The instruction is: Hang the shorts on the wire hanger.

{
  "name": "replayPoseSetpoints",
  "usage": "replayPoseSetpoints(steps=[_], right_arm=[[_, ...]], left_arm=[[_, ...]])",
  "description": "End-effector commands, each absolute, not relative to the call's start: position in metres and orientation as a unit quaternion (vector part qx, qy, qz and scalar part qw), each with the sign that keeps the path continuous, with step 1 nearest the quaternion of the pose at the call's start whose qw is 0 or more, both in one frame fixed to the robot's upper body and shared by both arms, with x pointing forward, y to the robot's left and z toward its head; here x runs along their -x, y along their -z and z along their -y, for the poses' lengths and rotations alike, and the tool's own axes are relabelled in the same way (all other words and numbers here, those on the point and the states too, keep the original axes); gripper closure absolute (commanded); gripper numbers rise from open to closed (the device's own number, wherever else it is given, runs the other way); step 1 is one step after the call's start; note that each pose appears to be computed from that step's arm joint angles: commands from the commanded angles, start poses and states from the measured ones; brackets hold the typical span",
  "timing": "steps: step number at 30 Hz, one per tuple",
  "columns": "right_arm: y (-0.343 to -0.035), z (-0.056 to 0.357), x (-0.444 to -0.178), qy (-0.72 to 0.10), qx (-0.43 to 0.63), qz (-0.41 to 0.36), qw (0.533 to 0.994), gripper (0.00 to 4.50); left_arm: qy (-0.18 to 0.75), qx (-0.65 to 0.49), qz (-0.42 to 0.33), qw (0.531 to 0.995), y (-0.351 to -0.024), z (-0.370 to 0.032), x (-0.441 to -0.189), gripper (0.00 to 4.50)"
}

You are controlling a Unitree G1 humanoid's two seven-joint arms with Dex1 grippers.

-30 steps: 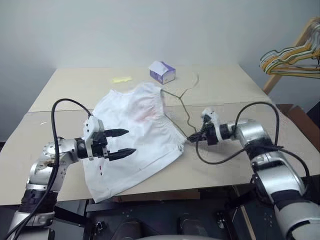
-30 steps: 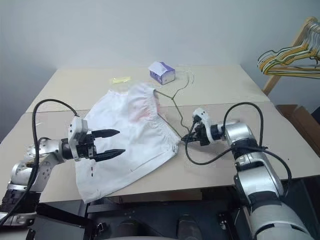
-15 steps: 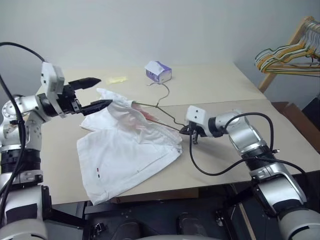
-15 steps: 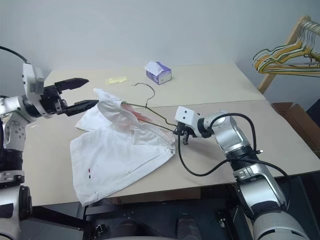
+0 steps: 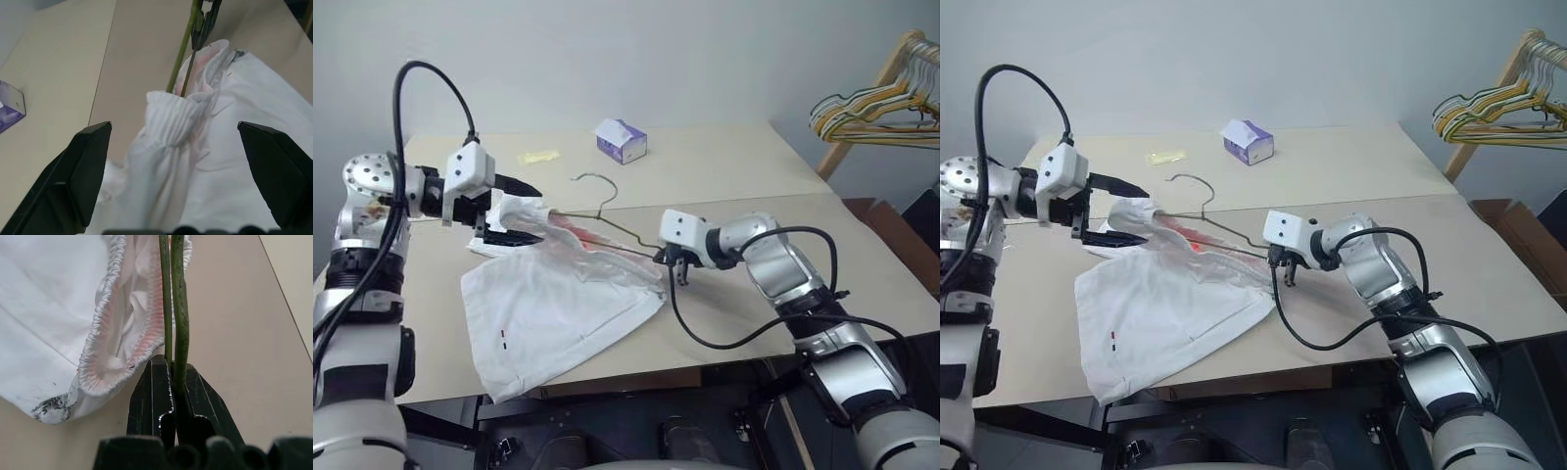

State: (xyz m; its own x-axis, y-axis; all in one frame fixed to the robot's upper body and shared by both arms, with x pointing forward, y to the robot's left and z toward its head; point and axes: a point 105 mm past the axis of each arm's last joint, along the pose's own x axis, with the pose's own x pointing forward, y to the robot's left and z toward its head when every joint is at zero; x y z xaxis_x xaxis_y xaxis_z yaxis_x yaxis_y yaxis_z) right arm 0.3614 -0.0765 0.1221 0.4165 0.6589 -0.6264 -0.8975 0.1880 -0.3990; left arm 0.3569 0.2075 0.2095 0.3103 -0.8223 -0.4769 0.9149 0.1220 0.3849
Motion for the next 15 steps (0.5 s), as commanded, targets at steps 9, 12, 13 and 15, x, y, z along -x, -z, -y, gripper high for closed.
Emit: replayPoseSetpoints(steps=[9, 12, 13, 15], right_arm=[[-0.138, 0.069, -0.359, -0.510, 0.414, -0.130, 0.743, 4.50], [-0.138, 0.068, -0.357, -0.514, 0.408, -0.130, 0.743, 4.50], [-0.139, 0.068, -0.356, -0.515, 0.407, -0.130, 0.743, 4.50], [-0.140, 0.068, -0.356, -0.514, 0.411, -0.126, 0.742, 4.50]], left_arm=[[0.600, -0.338, -0.122, 0.715, -0.202, -0.201, -0.365, 1.27], [0.599, -0.340, -0.133, 0.712, -0.196, -0.202, -0.366, 2.31], [0.600, -0.338, -0.133, 0.713, -0.196, -0.202, -0.367, 2.66], [0.600, -0.345, -0.135, 0.709, -0.194, -0.202, -0.368, 3.32]])
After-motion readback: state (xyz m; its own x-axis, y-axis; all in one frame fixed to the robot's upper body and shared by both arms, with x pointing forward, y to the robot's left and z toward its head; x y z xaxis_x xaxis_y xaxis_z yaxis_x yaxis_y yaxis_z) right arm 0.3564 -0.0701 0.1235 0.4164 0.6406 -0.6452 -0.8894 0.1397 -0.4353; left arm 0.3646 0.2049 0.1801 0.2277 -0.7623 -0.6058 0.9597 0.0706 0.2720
